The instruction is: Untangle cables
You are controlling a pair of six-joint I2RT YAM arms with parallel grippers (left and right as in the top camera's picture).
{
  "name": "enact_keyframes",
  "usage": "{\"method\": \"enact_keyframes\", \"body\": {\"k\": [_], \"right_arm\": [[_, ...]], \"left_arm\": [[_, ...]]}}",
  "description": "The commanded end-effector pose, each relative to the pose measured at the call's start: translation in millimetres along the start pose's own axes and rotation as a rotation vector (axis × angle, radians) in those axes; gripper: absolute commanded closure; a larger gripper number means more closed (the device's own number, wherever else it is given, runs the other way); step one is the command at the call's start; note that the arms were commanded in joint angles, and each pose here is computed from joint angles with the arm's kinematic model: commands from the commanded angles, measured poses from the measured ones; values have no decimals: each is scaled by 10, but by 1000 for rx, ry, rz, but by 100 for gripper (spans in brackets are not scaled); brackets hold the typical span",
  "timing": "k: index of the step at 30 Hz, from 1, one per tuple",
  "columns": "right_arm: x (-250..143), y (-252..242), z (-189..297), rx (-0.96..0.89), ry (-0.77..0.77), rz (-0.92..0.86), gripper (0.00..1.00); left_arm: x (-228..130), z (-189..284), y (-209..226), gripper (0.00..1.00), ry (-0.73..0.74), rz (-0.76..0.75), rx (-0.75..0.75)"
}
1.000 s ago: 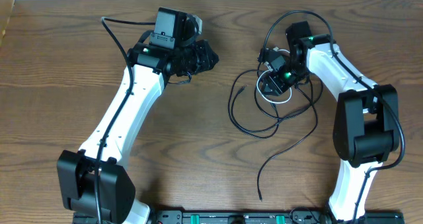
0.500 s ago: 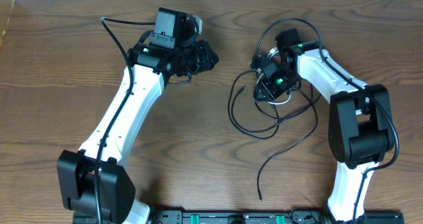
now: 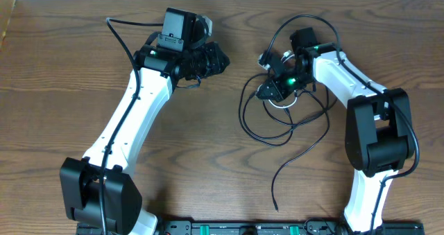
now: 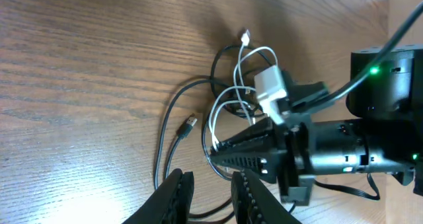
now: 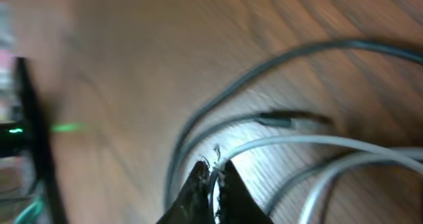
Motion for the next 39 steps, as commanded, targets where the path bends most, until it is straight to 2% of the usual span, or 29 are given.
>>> {"method": "enact_keyframes", "body": {"k": [1,8,12,19,23,26,33,39], "right_arm": [[195,365,149,238,-66,21,99],[459,762,656,257,-117,7,99],[677,1140,1180,136,-208,77,99],[968,1740,2226,-132,-514,123,99],[980,2099,2890,-269,-735,153,99],[936,2324,3215,-306,-849,183,99],[819,2723,3596,-262,-999,228,99],[773,2536,3486,-307,-946,153,99]], "left_arm": [[81,83,-28,75,-29,-20,8],[66,82,-24,75,-23,-17,10],[66,82,-24,75,-23,-17,9],[67,82,-24,74,-23,-17,10],[67,81,-23,75,-23,-17,10],[68,82,-24,75,-24,-17,10],[67,81,-23,75,-23,-17,10],[66,84,31,74,-25,-20,45]]}}
Point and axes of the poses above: each gripper's point midway between its finger pads, its own z axis back along the fingers, its own y axis along the line the jaws close on, x = y × z, the point moved 2 cm from there along z, back along the fingers, and after that the axes turned 15 degrees about -z, right-handed, at the moved point
